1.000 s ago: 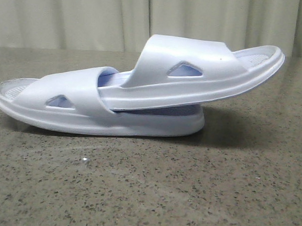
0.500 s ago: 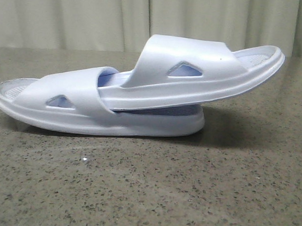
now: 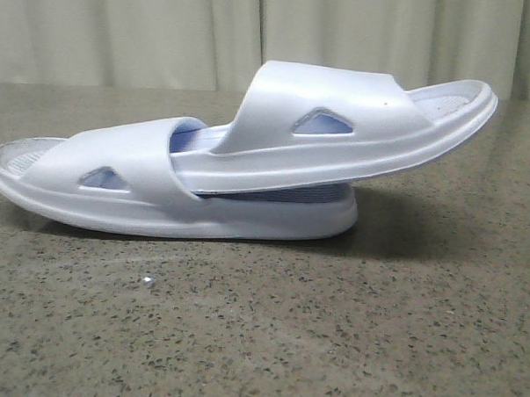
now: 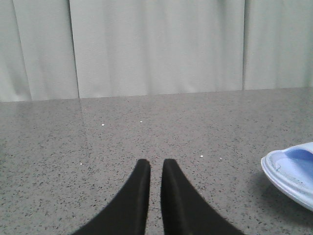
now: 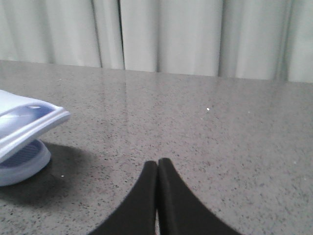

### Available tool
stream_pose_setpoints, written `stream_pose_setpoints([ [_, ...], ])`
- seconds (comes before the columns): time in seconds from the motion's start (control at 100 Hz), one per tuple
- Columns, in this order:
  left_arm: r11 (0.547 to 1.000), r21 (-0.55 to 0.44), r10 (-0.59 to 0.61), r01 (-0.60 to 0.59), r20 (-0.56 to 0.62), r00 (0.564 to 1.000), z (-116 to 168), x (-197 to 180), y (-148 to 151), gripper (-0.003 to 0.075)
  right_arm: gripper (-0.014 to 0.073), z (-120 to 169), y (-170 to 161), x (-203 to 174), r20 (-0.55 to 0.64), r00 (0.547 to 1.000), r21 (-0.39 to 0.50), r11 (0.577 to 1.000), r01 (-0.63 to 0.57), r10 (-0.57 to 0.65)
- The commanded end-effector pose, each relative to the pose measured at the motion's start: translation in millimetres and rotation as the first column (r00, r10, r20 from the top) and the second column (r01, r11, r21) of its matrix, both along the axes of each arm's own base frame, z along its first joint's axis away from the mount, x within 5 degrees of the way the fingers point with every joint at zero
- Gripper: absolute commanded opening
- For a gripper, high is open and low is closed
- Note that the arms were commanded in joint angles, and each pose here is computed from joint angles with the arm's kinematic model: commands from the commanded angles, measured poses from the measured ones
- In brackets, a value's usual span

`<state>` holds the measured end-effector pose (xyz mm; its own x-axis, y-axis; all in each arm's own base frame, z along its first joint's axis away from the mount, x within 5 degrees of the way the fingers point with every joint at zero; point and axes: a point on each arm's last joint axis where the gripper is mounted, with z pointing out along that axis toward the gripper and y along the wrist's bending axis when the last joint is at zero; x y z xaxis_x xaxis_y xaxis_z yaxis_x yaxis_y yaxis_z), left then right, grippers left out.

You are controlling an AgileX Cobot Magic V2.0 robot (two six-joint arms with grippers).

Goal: Insert blue slippers together front up

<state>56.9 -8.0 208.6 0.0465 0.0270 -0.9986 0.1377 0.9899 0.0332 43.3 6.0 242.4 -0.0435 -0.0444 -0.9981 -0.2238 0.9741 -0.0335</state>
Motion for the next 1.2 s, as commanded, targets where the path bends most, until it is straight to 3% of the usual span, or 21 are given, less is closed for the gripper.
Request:
stream_pose_setpoints([
  [0.0,0.999,-0.030,-0.007,0.010,0.067,0.998,5,0,0,0.0016,-0.0102,8,0,-1,0.098,0.995,0.063,0.998,0.030,-0.036],
  [0.28,0.999,-0.030,-0.007,0.010,0.067,0.998,5,0,0,0.0016,-0.0102,-12,-4,5,0.060,0.984,0.141,0.977,0.158,-0.168],
  [0.69,0.999,-0.030,-0.007,0.010,0.067,0.998,5,0,0,0.0016,-0.0102,-39,-3,12,0.087,0.982,0.167,0.974,0.150,-0.167],
  [1.19,0.999,-0.030,-0.007,0.010,0.067,0.998,5,0,0,0.0015,-0.0102,-39,-3,12,0.083,0.982,0.166,0.974,0.152,-0.167],
])
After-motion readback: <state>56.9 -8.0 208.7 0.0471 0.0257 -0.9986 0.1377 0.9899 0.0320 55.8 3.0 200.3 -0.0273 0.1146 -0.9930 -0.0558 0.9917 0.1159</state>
